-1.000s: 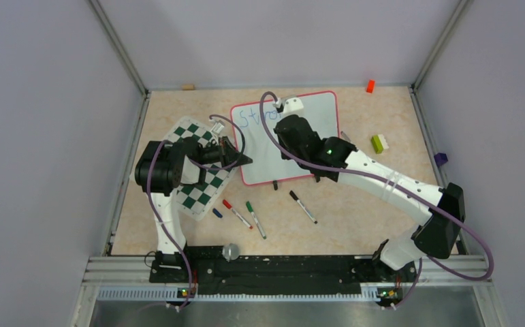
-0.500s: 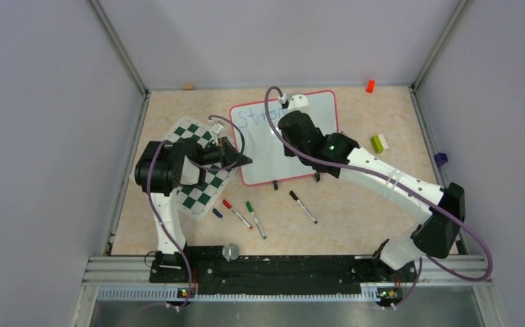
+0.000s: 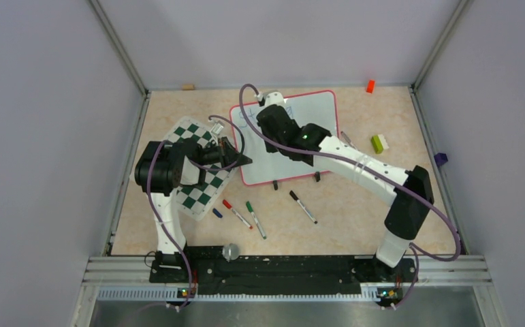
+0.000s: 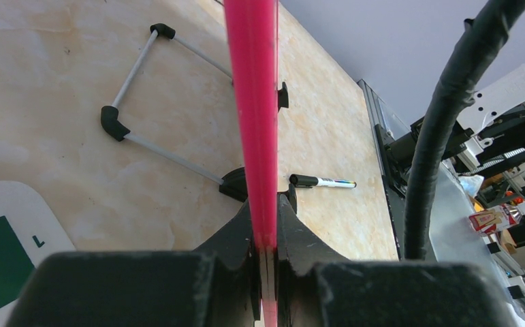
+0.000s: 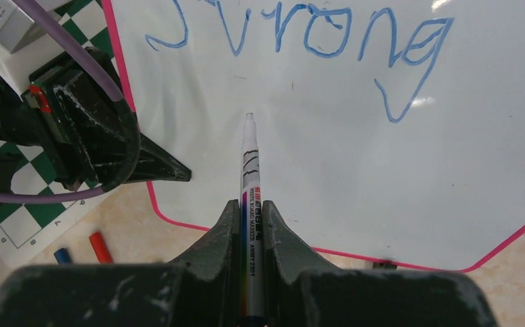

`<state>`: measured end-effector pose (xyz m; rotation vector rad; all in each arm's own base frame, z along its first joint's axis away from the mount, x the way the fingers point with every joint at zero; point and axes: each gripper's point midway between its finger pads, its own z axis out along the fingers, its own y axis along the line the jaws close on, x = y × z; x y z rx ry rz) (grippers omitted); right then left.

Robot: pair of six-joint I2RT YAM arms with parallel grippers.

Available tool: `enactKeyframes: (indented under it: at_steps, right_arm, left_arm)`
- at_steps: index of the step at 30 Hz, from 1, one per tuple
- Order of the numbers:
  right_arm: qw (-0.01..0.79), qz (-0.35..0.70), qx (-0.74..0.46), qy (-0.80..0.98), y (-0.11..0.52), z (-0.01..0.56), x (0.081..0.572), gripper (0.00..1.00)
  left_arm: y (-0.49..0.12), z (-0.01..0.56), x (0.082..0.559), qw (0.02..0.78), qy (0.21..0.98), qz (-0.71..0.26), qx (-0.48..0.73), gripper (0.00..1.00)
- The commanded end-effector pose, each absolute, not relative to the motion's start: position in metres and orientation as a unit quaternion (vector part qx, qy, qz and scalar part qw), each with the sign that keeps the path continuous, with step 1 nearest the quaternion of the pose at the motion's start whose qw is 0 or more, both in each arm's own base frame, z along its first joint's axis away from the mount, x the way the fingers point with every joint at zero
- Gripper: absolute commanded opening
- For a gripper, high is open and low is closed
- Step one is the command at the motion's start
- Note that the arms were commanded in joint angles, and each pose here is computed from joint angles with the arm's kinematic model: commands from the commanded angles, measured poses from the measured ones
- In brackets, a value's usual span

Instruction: Write a sentence on the whiteboard

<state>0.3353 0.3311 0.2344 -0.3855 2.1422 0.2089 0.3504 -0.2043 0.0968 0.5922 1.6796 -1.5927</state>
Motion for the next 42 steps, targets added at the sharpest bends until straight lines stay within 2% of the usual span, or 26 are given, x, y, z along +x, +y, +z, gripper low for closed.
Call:
enactKeyframes:
  at_steps: [1, 25, 42]
  right_arm:
    - [0.481, 0.094, -0.166, 0.856, 0.348, 0.256, 0.341, 0.0]
    - [0.473, 0.032, -0.181, 0.862, 0.355, 0.24, 0.346, 0.0]
    - [0.471, 0.029, -0.179, 0.863, 0.354, 0.238, 0.346, 0.0]
  left_arm:
    - [-0.191, 0.108, 0.374, 0.457, 0.632, -0.579, 0.237, 0.0]
    - [-0.191, 0.108, 0.374, 0.456, 0.632, -0.58, 0.237, 0.0]
    - [-0.191, 0.108, 0.374, 0.457, 0.632, -0.58, 0.236, 0.0]
